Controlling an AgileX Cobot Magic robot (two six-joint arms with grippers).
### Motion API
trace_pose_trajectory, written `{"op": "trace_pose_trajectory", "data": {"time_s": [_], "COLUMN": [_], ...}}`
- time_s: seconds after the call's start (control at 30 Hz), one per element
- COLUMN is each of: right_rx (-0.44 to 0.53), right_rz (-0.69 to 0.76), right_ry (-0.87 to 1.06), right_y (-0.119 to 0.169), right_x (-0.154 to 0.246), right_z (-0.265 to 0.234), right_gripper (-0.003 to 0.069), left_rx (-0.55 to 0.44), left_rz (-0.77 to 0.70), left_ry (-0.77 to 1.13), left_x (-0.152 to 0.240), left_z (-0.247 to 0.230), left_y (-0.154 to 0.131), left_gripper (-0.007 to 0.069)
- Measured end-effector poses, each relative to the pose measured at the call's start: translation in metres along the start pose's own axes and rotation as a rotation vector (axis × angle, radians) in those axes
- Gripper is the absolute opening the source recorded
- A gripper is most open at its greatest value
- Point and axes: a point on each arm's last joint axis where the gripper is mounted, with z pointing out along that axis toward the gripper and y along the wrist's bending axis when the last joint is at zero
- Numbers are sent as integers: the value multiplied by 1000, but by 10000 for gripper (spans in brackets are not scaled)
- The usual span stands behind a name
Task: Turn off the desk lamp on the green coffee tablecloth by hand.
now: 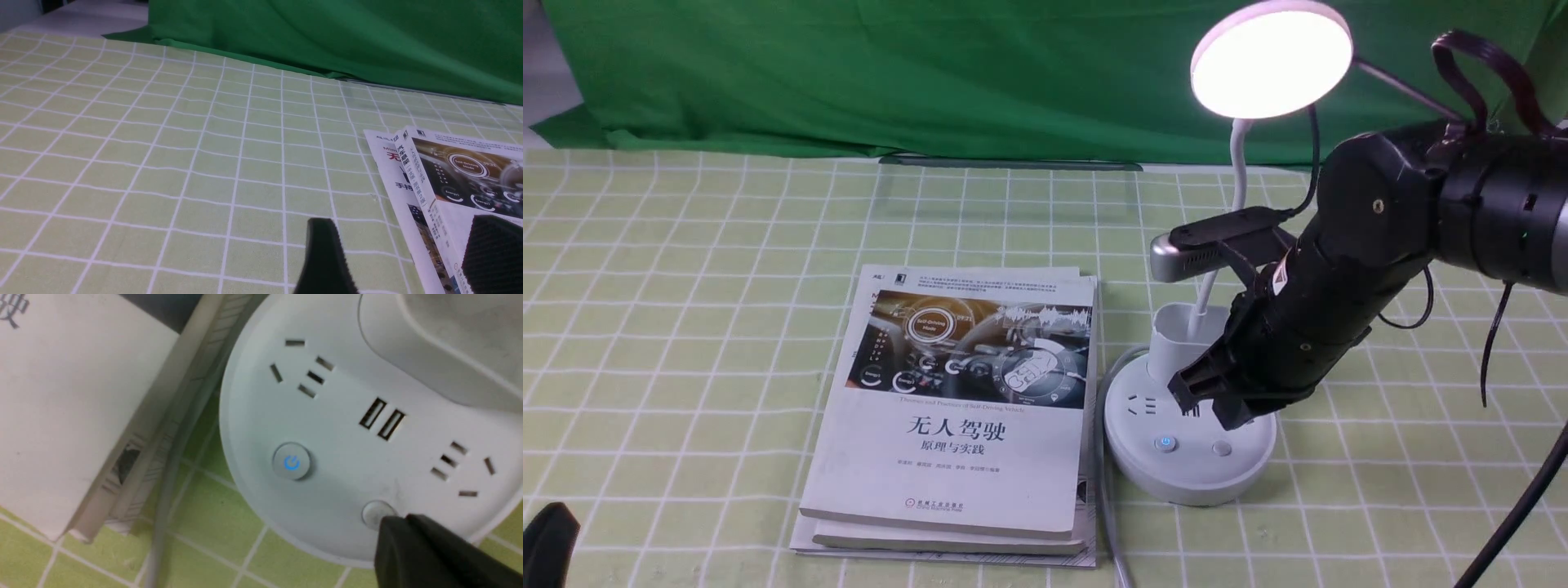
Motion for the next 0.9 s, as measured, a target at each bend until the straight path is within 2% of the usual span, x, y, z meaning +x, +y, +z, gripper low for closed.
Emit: {"op": "trace_pose_trajectory", "data": {"time_s": [0.2,0.4,0.53,0.7,0.9], "right_rx": [-1,0,4,6,7], "right_rz": [6,5,0,-7,5], "right_ry": [50,52,36,-26,-81], "right_y": [-2,-2,-1,2,6], "right_x": [-2,-3,0,9,52], "right_z": [29,29,17,-24,-65], "right_gripper": [46,46,46,46,46], "left_rx": [0,0,0,0,0], "left_rz": [0,0,0,0,0], "left_ry": [0,0,0,0,0], "left_x": [0,0,0,0,0], "left_z": [0,0,0,0,0], "left_y": [0,0,0,0,0], "left_gripper": [410,410,410,410,410]}}
